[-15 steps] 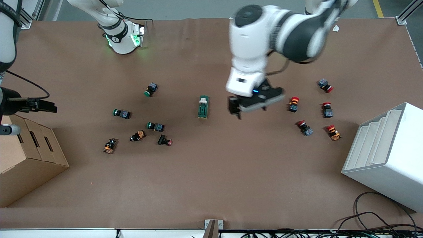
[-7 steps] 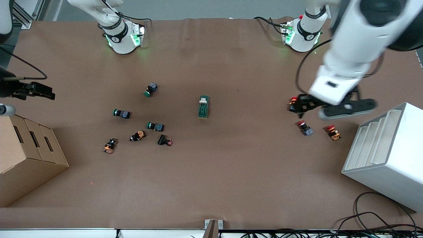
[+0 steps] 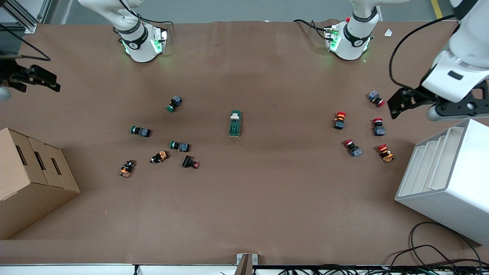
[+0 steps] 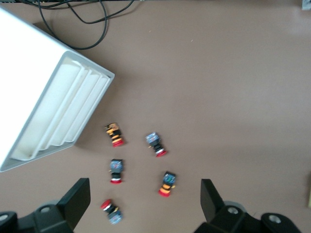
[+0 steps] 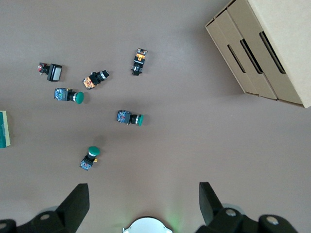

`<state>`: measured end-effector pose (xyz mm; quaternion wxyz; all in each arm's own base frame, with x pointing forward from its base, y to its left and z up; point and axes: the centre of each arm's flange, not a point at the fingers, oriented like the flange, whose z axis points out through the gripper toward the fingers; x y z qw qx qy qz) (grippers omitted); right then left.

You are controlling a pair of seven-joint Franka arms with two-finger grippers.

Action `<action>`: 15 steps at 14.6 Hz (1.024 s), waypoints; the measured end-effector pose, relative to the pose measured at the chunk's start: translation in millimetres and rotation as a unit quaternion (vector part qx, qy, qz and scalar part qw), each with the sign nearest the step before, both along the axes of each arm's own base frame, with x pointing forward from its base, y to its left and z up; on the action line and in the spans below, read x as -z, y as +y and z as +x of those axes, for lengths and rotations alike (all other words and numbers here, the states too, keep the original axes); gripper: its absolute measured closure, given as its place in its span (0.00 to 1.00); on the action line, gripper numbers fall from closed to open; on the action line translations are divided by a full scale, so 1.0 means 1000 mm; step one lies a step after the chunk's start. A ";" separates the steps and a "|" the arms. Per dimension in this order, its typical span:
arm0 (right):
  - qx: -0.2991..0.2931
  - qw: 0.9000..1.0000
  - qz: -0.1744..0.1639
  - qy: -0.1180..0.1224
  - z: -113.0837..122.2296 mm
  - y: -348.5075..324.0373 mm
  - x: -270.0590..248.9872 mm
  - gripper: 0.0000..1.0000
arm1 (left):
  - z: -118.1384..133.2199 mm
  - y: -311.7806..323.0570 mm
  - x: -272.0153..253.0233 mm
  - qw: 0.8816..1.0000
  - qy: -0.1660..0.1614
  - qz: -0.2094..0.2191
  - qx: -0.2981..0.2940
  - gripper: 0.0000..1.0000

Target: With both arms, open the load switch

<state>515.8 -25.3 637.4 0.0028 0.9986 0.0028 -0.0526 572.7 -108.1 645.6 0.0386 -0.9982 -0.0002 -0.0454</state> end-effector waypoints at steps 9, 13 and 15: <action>0.001 1.000 0.001 -0.010 -0.008 0.000 -0.011 0.00 | -0.028 0.052 -0.002 0.998 0.032 -0.027 0.044 0.00; 0.001 1.000 0.002 -0.007 -0.008 0.000 -0.009 0.00 | -0.039 0.050 -0.005 0.998 0.040 -0.025 0.046 0.00; 0.002 1.000 0.002 -0.005 -0.009 0.000 -0.008 0.00 | -0.040 0.046 -0.004 0.998 0.043 -0.025 0.049 0.00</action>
